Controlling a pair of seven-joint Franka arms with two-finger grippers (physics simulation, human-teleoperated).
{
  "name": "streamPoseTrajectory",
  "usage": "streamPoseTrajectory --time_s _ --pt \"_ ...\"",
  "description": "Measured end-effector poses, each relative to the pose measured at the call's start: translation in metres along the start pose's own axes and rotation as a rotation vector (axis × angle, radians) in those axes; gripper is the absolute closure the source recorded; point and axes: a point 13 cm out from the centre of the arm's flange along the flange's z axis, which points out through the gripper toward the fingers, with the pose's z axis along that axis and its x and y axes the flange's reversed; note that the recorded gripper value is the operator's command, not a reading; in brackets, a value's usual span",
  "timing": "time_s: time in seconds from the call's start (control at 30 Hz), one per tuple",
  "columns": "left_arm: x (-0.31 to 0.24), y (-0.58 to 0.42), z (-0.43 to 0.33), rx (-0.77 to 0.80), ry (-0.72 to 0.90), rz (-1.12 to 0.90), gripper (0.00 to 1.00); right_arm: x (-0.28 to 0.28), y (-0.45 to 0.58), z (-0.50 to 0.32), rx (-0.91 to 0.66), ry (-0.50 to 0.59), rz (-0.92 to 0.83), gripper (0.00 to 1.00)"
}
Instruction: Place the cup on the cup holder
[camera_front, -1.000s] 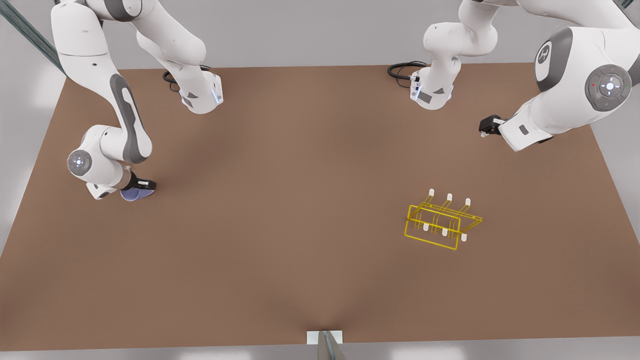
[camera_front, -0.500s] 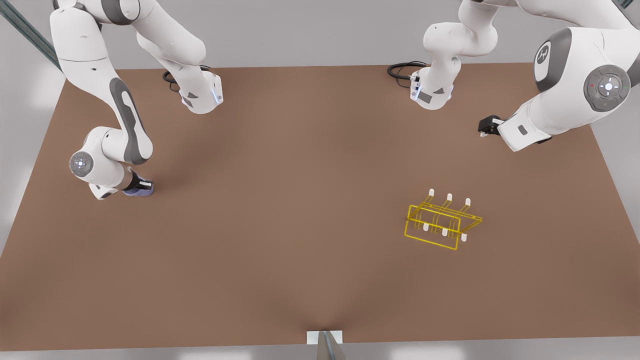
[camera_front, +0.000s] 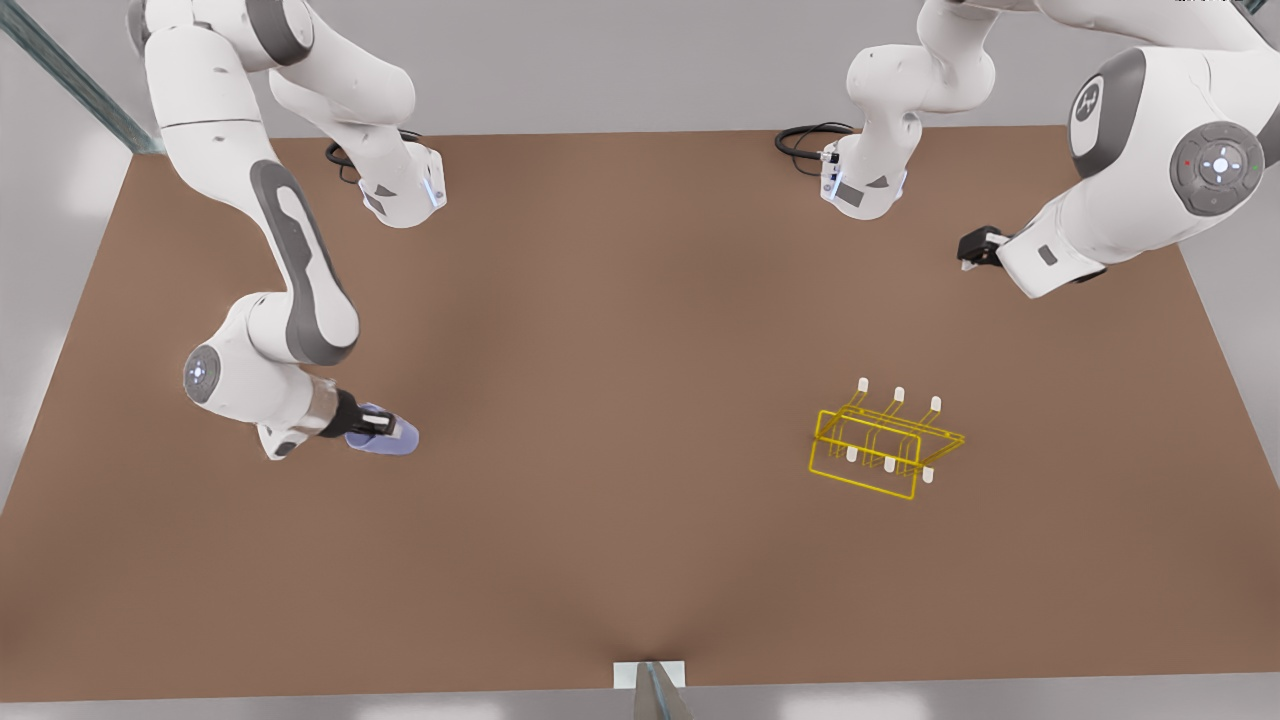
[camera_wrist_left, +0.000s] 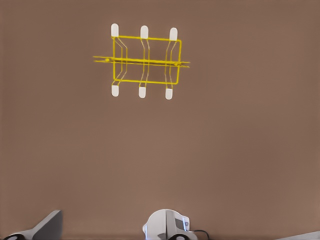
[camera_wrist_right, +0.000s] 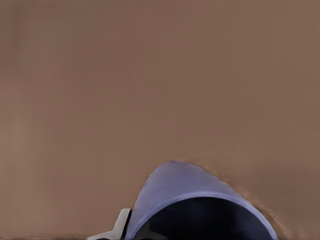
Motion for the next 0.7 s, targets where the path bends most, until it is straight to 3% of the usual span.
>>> streamPoseTrajectory --time_s 0.13,0.3,0.43,0.7 --pt "-0.001 -0.002 -0.001 0.007 -0.004 -0.014 0.00 0.044 0.204 0.068 -0.335 0.104 0.018 0.79" --pt "-0.002 -0.006 0.013 0.006 -0.017 -0.029 0.00 0.078 0.369 0.157 -0.559 0.208 -0.001 0.79" --pt "-0.021 -0.008 0.026 0.004 -0.034 -0.040 0.00 0.100 0.405 0.214 -0.617 0.239 0.043 0.79" --pt "-0.036 -0.004 0.027 0.002 -0.071 -0.067 0.00 0.094 0.327 0.271 -0.612 0.245 0.180 0.79"
